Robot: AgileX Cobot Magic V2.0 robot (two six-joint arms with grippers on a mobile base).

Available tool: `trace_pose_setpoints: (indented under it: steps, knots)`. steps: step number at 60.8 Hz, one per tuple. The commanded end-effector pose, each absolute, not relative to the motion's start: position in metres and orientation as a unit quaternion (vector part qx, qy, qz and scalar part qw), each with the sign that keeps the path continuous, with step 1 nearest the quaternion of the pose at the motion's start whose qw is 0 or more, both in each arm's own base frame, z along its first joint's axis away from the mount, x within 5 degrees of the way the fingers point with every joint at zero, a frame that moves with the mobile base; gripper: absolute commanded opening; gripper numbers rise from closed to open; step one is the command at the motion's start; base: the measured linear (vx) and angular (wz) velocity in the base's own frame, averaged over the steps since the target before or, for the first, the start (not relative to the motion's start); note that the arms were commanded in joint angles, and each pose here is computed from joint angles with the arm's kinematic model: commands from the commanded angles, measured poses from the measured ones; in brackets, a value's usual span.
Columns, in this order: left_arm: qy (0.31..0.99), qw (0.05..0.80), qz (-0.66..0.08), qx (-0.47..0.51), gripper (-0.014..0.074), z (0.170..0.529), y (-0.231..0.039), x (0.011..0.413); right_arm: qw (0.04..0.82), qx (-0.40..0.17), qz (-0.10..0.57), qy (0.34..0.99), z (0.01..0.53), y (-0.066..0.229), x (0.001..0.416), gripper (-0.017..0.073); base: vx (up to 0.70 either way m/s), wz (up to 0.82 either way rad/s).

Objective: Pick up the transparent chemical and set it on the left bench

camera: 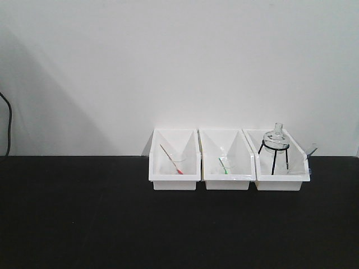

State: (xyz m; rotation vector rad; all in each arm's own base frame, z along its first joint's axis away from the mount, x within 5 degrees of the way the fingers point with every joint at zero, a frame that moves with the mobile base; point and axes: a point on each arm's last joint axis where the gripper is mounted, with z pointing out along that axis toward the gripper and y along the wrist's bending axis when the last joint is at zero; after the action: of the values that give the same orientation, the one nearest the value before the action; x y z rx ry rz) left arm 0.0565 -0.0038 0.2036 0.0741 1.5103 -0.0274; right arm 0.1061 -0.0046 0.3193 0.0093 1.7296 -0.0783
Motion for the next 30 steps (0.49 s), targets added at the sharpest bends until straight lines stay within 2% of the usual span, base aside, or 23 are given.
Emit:
trace_pose_setpoints:
  steps: [1,17,30]
  knots:
    - [0.655,0.755,-0.016,0.029,-0.0003,0.206,-0.004,0.055,0.684,-0.007,-0.029,0.729,0.336,-0.002,0.106,-0.0003,0.01,-0.02]
    - [0.655,0.755,-0.016,0.029,-0.0003,0.206,-0.004,0.055,0.711,-0.020,-0.020,0.703,0.342,0.001,0.108,-0.0003,0.00,0.00]
    - [0.655,0.755,-0.016,0.029,-0.0003,0.206,-0.004,0.055,0.808,-0.081,0.076,0.578,0.364,0.023,0.139,-0.0001,0.00,0.00]
